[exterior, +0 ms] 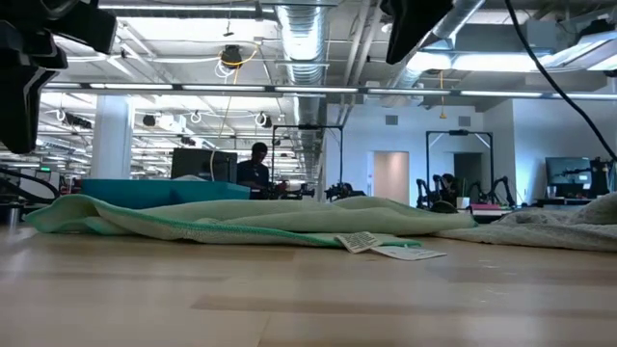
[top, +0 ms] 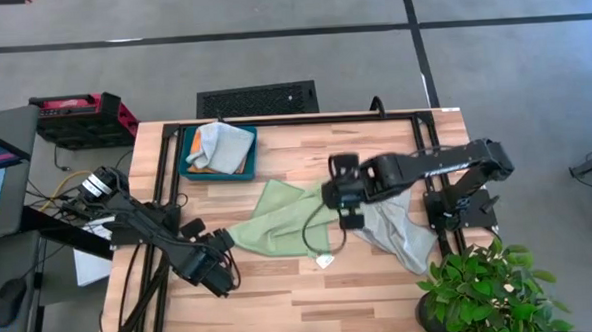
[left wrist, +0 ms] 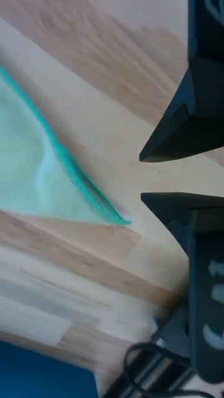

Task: Fold microfiber towels
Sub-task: Fold the green towel

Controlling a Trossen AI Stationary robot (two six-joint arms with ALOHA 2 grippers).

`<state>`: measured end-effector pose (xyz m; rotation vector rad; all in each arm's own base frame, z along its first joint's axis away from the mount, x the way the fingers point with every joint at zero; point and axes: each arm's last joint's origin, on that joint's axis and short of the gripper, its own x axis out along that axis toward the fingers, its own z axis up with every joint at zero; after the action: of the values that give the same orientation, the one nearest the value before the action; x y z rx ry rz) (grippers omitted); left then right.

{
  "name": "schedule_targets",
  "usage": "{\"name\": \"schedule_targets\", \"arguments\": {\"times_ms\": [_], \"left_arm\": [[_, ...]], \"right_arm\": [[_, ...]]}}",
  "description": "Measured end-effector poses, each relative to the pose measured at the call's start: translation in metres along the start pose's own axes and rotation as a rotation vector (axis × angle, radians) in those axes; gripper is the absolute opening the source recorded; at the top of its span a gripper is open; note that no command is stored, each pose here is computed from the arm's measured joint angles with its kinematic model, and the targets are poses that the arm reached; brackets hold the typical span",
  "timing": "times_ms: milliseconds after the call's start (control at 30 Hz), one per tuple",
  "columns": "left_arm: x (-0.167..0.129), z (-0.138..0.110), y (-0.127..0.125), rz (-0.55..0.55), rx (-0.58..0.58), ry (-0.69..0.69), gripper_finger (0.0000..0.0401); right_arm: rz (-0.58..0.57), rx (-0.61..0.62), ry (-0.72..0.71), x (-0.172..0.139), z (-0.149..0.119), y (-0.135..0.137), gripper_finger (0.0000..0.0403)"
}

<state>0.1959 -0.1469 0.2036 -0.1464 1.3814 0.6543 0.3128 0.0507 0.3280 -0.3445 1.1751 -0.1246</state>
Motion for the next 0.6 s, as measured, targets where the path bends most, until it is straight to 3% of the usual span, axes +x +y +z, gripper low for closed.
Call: {"name": "schedule_targets", "arguments": {"times_ms": [167, 600], "left_arm": [[0.004, 0.0, -0.003, -0.028, 0.051, -0.018, 0.0082], [0.006, 0.001, -0.003, -0.03, 0.023, -0.023, 0.0082]], "right_arm": [[0.152, -0.029, -0.065, 0.014, 0.0, 0.033, 0.0128], [0.213, -0.087, -0.259, 0.077, -0.02, 0.091, 0.0127]]}}
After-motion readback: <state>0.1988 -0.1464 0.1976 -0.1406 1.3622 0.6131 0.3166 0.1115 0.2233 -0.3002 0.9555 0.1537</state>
